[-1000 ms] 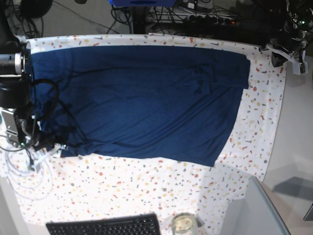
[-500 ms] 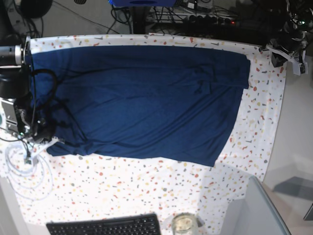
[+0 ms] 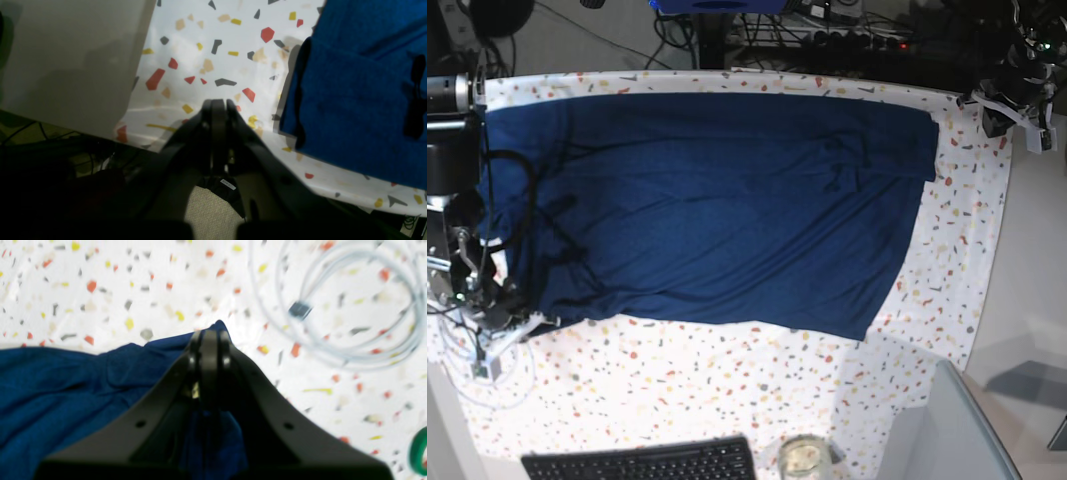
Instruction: Layout the t-shirt on the table in an organized manner, then fold the t-shirt properly
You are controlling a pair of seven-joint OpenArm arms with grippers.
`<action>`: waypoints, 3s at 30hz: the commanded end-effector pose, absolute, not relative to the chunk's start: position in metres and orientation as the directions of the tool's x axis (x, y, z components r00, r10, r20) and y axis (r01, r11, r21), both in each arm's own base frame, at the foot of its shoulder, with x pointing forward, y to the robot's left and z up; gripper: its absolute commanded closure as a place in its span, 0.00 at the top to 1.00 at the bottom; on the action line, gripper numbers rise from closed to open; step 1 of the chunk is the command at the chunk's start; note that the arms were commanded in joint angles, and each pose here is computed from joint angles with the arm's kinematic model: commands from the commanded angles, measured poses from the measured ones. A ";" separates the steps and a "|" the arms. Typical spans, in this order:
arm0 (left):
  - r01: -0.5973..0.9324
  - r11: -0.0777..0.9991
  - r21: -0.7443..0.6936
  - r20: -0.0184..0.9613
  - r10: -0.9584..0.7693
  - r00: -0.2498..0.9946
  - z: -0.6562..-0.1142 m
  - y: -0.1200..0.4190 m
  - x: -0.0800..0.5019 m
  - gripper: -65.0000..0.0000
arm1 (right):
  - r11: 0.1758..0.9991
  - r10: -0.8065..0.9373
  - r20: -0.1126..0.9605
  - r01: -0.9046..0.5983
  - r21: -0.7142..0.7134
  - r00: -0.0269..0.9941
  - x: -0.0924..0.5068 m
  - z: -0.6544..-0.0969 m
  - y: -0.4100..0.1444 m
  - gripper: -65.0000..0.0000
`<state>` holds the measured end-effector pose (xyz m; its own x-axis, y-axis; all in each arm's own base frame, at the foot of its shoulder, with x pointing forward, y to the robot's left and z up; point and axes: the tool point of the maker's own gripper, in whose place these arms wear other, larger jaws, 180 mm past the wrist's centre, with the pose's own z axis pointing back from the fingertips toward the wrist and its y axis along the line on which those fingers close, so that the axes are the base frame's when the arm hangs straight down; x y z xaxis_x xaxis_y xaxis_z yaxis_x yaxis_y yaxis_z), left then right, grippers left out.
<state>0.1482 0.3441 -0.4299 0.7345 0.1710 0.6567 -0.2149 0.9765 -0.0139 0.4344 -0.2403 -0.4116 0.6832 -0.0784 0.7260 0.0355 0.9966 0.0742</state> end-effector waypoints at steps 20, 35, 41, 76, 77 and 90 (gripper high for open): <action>-0.212 0.977 -0.002 0.688 0.156 0.709 -0.419 0.351 0.156 0.00 | 0.967 -0.032 0.673 -0.148 0.209 0.739 0.321 -0.416 -0.120 0.01; -0.212 0.977 -0.002 0.687 0.156 0.710 -0.420 0.351 0.155 0.00 | 0.975 -0.083 0.731 -0.097 0.200 0.678 0.357 -0.377 -0.141 0.73; -0.214 0.977 -0.005 0.686 0.158 0.710 -0.420 0.350 0.155 0.00 | 0.968 -0.204 0.640 0.055 0.244 0.741 0.403 -0.415 -0.181 0.73; -0.212 0.977 0.000 0.683 0.155 0.714 -0.420 0.351 0.153 0.00 | 0.983 -0.170 0.707 0.065 0.173 0.686 0.434 -0.390 -0.221 0.01; -0.212 0.977 0.000 0.683 0.155 0.714 -0.420 0.351 0.153 0.00 | 0.984 -0.164 0.716 0.060 0.170 0.679 0.436 -0.384 -0.221 0.01; -0.212 0.977 0.000 0.685 0.155 0.712 -0.420 0.351 0.154 0.00 | 0.994 -0.104 0.811 0.023 0.111 0.575 0.451 -0.331 -0.233 0.01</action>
<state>0.1477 0.3442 -0.4306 0.7358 0.1721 0.6549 -0.2158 0.9763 -0.0140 0.4345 -0.2251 -0.3610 0.6445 -0.1119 0.7563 0.0288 0.9921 0.1222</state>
